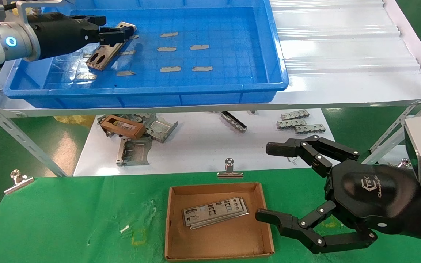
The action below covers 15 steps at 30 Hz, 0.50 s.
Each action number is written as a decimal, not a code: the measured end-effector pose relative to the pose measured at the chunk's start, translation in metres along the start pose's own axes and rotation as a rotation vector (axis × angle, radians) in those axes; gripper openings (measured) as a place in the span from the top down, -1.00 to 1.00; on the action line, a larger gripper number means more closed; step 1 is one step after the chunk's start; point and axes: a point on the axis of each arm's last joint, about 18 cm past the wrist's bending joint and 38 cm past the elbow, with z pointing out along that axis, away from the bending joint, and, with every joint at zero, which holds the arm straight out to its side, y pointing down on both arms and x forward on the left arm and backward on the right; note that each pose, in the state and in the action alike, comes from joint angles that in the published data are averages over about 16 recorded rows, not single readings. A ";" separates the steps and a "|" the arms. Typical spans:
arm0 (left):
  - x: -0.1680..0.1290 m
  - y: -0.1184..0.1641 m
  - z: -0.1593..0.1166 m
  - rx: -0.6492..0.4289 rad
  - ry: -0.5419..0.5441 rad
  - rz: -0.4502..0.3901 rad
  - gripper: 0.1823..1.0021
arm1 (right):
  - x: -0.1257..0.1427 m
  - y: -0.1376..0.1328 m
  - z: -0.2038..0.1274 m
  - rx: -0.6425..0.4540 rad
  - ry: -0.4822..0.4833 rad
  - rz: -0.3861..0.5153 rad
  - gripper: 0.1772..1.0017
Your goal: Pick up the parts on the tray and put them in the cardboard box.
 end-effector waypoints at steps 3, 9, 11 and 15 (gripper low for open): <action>-0.001 0.000 0.000 -0.003 -0.003 0.005 -0.54 | 0.000 0.000 0.000 0.000 0.000 0.000 -1.00; -0.001 0.001 -0.001 -0.008 -0.001 0.012 -0.22 | 0.000 0.000 0.000 0.000 0.000 0.000 -1.00; -0.001 0.001 -0.001 -0.010 0.000 0.013 -0.11 | 0.000 0.000 0.000 0.000 0.000 0.000 -1.00; 0.000 0.002 -0.001 -0.014 0.003 0.014 0.10 | 0.000 0.000 0.000 0.000 0.000 0.000 -1.00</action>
